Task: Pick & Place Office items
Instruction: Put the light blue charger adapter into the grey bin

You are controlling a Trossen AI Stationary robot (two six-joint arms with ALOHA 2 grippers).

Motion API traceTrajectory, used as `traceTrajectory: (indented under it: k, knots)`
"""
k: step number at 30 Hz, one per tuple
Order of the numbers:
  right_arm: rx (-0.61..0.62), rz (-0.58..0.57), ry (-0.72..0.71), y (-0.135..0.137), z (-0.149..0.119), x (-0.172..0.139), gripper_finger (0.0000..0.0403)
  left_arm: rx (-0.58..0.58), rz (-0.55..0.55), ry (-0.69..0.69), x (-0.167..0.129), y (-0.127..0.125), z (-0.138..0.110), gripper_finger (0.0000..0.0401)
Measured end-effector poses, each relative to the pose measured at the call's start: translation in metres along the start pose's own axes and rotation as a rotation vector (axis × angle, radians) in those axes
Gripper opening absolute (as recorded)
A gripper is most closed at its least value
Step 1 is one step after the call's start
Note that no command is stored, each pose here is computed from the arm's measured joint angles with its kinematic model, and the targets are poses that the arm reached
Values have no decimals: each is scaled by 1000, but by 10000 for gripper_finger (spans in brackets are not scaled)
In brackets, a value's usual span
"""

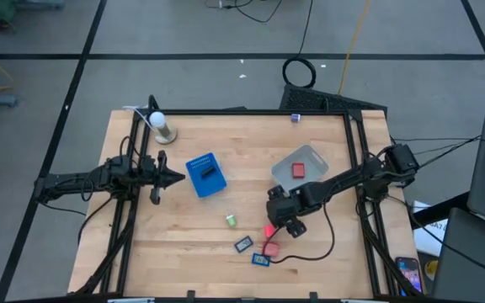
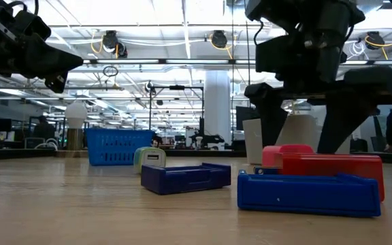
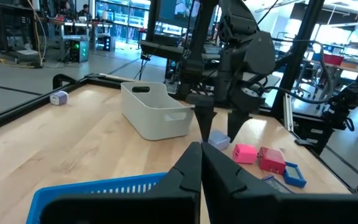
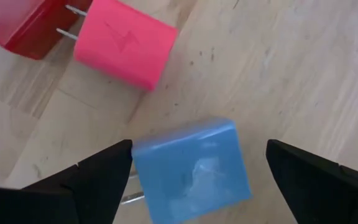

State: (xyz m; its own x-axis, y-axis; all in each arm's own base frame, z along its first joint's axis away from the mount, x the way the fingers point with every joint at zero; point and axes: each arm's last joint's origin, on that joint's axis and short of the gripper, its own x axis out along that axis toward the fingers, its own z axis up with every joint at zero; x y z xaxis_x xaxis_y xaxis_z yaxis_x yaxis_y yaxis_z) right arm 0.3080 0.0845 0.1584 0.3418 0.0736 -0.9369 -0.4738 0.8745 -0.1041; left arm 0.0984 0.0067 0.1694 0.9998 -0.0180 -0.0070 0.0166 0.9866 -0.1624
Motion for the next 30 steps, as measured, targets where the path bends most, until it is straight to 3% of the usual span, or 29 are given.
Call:
traceTrajectory:
  k: [11, 21, 30]
  knots:
    - [54, 99, 22, -3, -3, 16, 356, -17, -1, 0, 0, 0, 0, 27]
    - [127, 151, -5, -2, -1, 14, 266, -5, -1, 0, 0, 0, 0, 3]
    - [127, 152, -4, -1, -1, 14, 262, -8, 0, 0, 0, 0, 0, 25]
